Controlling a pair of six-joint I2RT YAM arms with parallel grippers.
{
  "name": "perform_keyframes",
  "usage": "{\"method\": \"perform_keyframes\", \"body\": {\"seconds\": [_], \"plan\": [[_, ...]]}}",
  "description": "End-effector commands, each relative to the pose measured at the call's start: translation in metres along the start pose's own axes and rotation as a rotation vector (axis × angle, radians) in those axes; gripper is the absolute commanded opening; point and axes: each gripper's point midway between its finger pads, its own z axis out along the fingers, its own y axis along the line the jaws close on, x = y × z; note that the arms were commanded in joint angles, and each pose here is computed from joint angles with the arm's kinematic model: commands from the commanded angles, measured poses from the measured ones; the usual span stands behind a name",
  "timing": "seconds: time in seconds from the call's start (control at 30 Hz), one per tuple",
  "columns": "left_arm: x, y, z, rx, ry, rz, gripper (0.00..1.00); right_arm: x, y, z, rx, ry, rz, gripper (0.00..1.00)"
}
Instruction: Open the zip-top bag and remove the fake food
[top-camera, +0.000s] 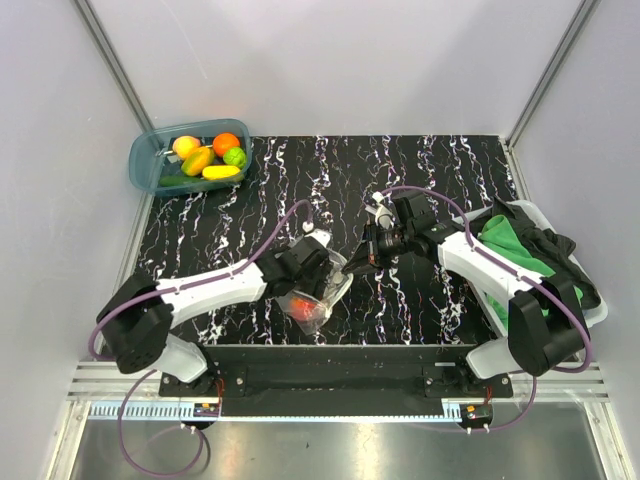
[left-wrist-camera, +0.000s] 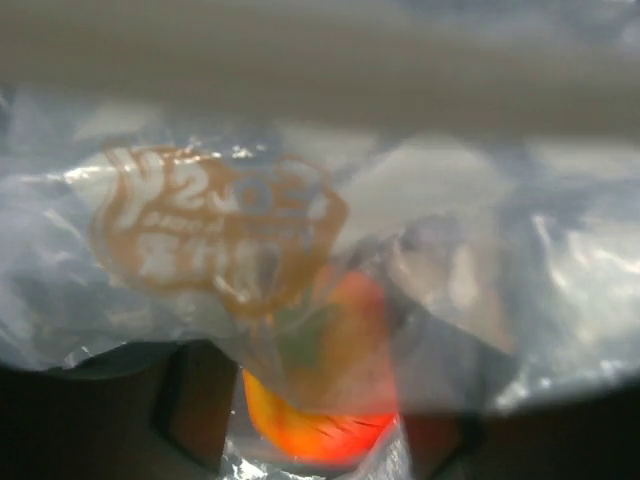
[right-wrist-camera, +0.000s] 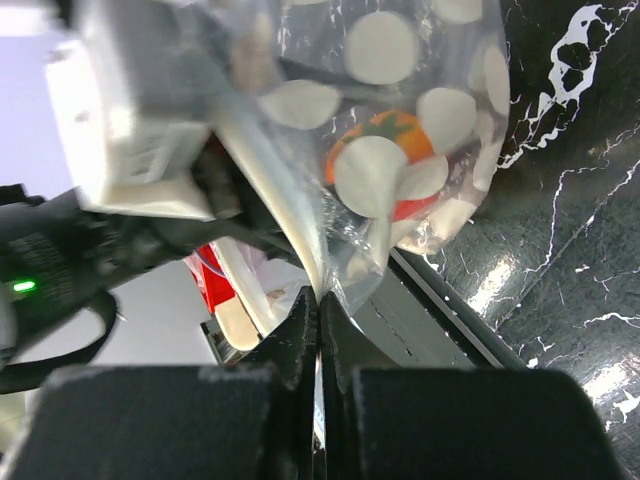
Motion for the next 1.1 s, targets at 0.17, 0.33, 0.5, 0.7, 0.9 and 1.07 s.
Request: {"method": "perform_keyframes", "body": {"seconds": [0.17,0.33,0.5,0.7,0.9,1.07], "plan": [[0.014,-0.009,0.008,0.036,0.08,-0.028,0.89,0.004,0.01,-0.007,-0.022,-0.004,-0.03,0.0],[0.023,-0.018,0.001,0.095,0.13,-0.022,0.96,0.003,0.011,-0.007,-0.021,-0.008,-0.035,0.0],[0.036,-0.019,-0.001,0.104,0.181,-0.038,0.99,0.003,0.01,-0.006,-0.02,-0.006,-0.041,0.0],[0.035,-0.019,0.003,0.103,0.177,-0.031,0.59,0.004,0.01,-0.007,-0.02,-0.006,-0.044,0.0],[-0.01,-0.03,-0.029,0.168,0.017,-0.017,0.34,0.004,0.006,-0.007,-0.002,-0.014,-0.056,0.0],[-0.044,-0.044,-0.069,0.273,-0.113,-0.026,0.12,-0.001,-0.001,-0.006,0.04,-0.03,-0.076,0.0]]}}
